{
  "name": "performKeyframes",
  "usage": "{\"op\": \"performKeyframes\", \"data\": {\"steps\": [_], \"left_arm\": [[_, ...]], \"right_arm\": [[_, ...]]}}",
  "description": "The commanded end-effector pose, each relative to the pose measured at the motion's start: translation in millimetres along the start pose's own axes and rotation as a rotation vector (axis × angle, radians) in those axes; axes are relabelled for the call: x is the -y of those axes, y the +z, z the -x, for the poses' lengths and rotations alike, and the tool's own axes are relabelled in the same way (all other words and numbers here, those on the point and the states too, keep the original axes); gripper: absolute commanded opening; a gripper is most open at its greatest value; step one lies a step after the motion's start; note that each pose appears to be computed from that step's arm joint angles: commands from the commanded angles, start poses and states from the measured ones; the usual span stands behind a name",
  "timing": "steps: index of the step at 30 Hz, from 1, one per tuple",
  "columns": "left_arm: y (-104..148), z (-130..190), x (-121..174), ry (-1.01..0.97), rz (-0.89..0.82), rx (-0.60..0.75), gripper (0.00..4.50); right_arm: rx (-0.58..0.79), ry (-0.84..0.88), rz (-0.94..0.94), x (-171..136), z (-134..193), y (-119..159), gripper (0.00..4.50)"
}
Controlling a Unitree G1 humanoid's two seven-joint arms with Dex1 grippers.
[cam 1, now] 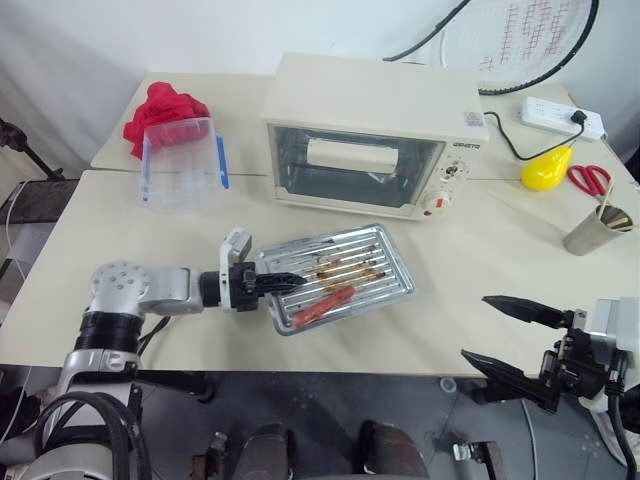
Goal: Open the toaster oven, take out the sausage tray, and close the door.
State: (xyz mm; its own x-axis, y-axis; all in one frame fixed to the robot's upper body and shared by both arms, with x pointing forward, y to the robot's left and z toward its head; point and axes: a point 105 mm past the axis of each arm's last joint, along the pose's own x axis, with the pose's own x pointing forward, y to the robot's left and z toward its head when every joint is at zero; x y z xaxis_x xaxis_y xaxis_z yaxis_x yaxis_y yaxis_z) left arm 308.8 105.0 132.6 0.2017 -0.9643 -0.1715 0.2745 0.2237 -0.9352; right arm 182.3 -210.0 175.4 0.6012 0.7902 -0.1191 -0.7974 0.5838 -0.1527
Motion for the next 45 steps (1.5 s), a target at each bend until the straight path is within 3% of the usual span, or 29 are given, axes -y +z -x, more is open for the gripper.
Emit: {"op": "performKeyframes", "data": {"steps": [1,12,15,22,26,28,33,40,45], "left_arm": [[5,-22,0,0.009,-0.046,-0.062,0.00],[13,-34,-11,0.066,-0.101,-0.134,0.00],[25,-25,-9,0.069,-0.128,-0.081,0.58],[37,-1,-1,0.083,-0.226,-0.004,2.67],[32,21,2,0.132,-0.389,-0.031,3.86],[26,39,2,0.167,-0.555,-0.058,4.48],[21,72,6,0.176,-0.810,0.029,4.48],[5,129,1,0.252,-1.328,0.081,4.48],[1,161,12,0.328,-1.451,0.153,4.48]], "right_arm": [[0.015,-0.021,0.030,-8,11,7,4.49],[0.012,-0.021,0.006,-15,16,1,4.49],[0.016,-0.016,-0.009,-15,14,-4,4.50],[0.021,0.000,-0.023,-16,10,-9,4.50],[0.022,0.020,-0.032,-14,6,-12,4.50],[0.019,0.038,-0.040,-12,4,-14,4.50],[0.040,0.023,-0.044,4,5,-17,4.50],[0.030,0.002,0.040,35,10,-23,4.50],[0.019,0.113,0.130,31,3,-16,4.50]]}}
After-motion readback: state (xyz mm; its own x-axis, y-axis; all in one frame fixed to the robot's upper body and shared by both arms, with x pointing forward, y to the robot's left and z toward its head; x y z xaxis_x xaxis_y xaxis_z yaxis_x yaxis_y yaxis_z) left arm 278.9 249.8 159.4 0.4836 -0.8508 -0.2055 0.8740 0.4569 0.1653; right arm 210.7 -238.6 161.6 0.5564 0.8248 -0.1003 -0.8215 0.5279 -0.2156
